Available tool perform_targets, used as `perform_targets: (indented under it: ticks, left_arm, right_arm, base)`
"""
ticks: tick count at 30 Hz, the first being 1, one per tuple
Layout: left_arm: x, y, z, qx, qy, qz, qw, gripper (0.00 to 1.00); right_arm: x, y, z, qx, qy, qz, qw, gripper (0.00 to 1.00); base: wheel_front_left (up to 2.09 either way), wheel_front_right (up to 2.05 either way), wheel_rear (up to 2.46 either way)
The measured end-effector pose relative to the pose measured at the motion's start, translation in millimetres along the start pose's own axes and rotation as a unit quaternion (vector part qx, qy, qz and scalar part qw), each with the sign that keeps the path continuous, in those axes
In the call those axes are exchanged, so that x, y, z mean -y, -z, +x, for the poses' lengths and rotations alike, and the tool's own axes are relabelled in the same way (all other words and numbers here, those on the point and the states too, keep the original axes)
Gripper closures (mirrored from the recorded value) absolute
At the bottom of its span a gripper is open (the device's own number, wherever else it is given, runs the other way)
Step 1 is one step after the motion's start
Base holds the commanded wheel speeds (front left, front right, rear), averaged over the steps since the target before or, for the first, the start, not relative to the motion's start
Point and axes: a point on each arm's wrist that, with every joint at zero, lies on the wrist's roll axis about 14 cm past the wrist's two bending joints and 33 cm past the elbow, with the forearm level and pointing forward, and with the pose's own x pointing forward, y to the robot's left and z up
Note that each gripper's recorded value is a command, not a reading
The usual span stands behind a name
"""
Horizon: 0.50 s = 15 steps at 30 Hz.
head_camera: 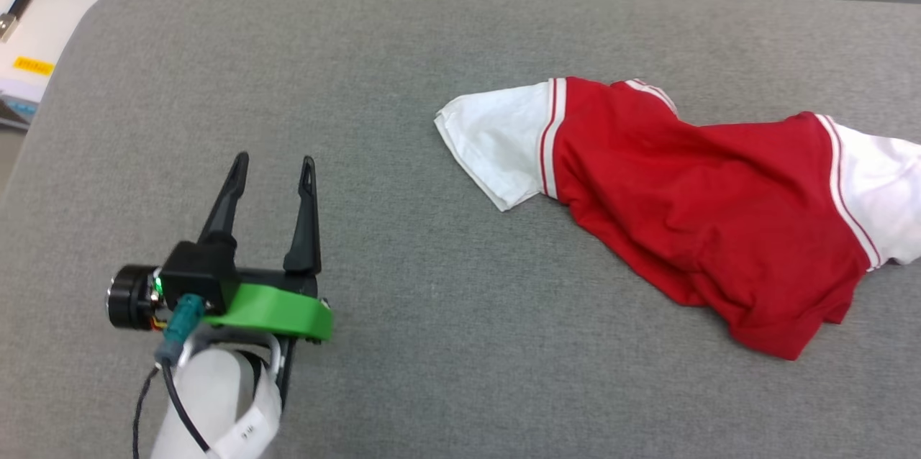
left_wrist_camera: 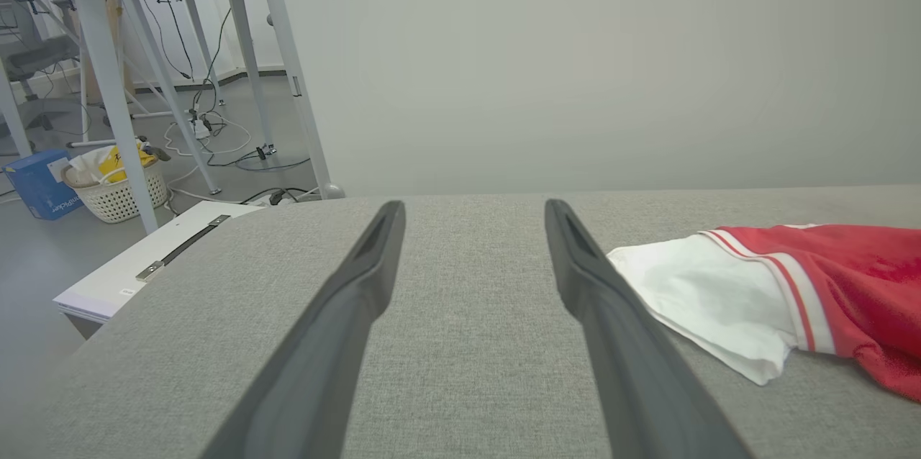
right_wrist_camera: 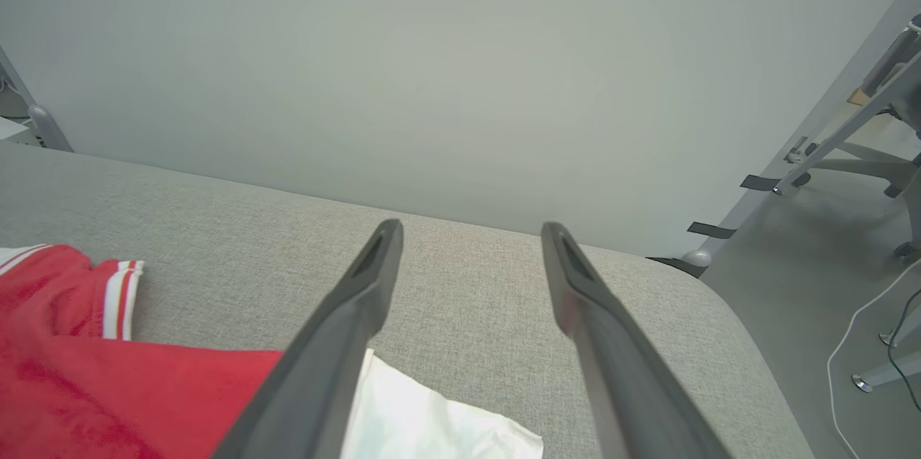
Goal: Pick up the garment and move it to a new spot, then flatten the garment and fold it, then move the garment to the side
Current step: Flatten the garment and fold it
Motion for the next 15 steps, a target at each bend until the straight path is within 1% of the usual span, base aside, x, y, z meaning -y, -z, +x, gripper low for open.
perform_targets:
  ticks: [3,5,12,15]
  left_arm:
    - [3.4,-13.7,12.5,0.021,0.021,-0.001,1.000,0.00]
    - [5.1,-23.1,24.0,0.034,0.040,0.011,0.999,0.00]
    - [19.3,-53.5,72.3,0.072,0.104,0.054,0.990,0.00]
    - [34.9,-60.2,91.4,0.076,0.140,0.055,0.986,0.00]
  right_arm:
    - [-12.6,-15.9,-13.2,0.041,-0.003,0.013,0.999,0.00]
    - [-24.7,-23.9,-26.0,0.070,-0.007,0.018,0.997,0.00]
    - [-69.5,-13.4,-77.1,0.101,-0.006,0.061,0.993,0.00]
    - [-81.2,-7.9,-91.0,0.100,-0.004,0.070,0.993,0.00]
  base:
    - [0.00,0.00,0.00]
    - [0.00,0.00,0.00]
    - [0.00,0.00,0.00]
    - [0.00,0.00,0.00]
